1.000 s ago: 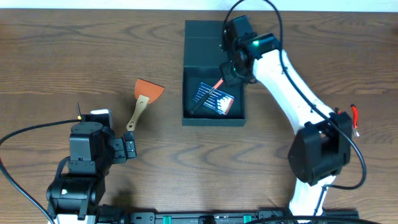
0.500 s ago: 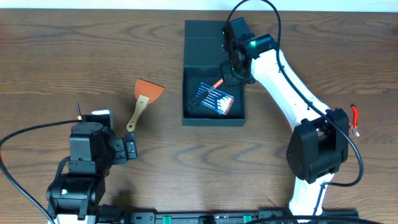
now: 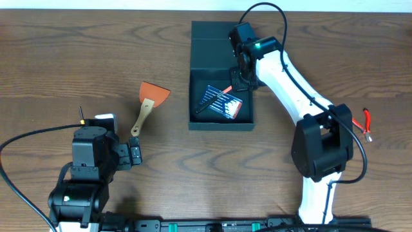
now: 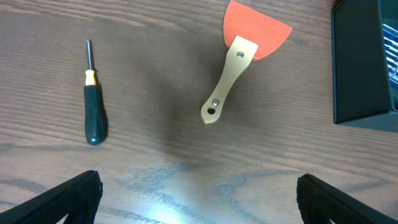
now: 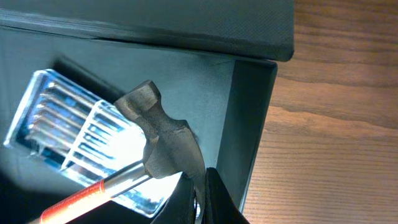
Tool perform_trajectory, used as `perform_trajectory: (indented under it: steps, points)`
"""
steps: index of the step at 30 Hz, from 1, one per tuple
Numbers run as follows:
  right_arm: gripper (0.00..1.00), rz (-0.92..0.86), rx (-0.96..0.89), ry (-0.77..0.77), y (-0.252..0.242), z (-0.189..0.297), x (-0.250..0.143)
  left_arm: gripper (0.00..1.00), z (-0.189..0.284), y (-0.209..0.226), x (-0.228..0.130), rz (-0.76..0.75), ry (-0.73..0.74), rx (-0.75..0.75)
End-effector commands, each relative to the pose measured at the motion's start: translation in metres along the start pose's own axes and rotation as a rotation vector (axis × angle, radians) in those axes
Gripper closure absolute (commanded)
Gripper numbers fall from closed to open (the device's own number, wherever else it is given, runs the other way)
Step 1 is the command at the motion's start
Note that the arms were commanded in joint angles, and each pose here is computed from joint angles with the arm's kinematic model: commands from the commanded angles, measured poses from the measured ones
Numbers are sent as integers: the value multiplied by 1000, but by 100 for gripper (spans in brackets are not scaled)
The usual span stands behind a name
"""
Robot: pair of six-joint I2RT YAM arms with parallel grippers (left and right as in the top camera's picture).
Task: Pack container
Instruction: 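Lower the hammer into the box beside the case and release, then move the right gripper to the red-handled pliers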
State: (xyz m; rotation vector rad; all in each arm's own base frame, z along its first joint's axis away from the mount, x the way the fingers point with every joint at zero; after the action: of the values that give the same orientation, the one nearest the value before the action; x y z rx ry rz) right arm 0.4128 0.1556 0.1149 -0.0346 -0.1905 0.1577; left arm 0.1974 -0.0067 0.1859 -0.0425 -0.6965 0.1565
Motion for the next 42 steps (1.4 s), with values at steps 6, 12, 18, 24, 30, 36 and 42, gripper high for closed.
perform_trajectory:
  steps: [6, 12, 18, 24, 30, 36, 42]
  points:
    - [99, -29, -27, 28, -3, -24, 5, 2, 5, -2, 6, 9, -17, -12]
    - [99, -26, -34, 62, -3, -42, 2, 1, 5, -2, 6, 9, -17, -12]
    - [41, -25, -35, 65, -3, -43, 2, 2, 5, -2, 6, 9, -17, -12]
    - [23, -17, -35, 67, -3, -40, 1, 1, 5, -2, 6, 9, -18, -12]
    - [20, 33, -26, 32, -4, 8, 12, 2, 5, -2, 6, 8, -18, -12]
    - [19, -22, -3, -115, -26, 88, 32, 2, 5, -2, 6, 8, -18, -12]
    - [11, -276, -35, -172, -94, 146, 20, 2, 5, -2, 6, 9, -18, -12]
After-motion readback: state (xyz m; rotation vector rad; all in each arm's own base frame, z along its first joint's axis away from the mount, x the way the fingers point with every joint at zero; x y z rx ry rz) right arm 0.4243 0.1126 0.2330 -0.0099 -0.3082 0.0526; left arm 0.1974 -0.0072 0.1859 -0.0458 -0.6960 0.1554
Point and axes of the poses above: each gripper's point midway between its finger pads, its own z axis back along the fingers, its own y axis along the line the jaws close on, x = y × z, the point moved 4 cm from there along z, back along the fingers, and after that the axes turned 4 degrees about z, right-handed, at the moved point
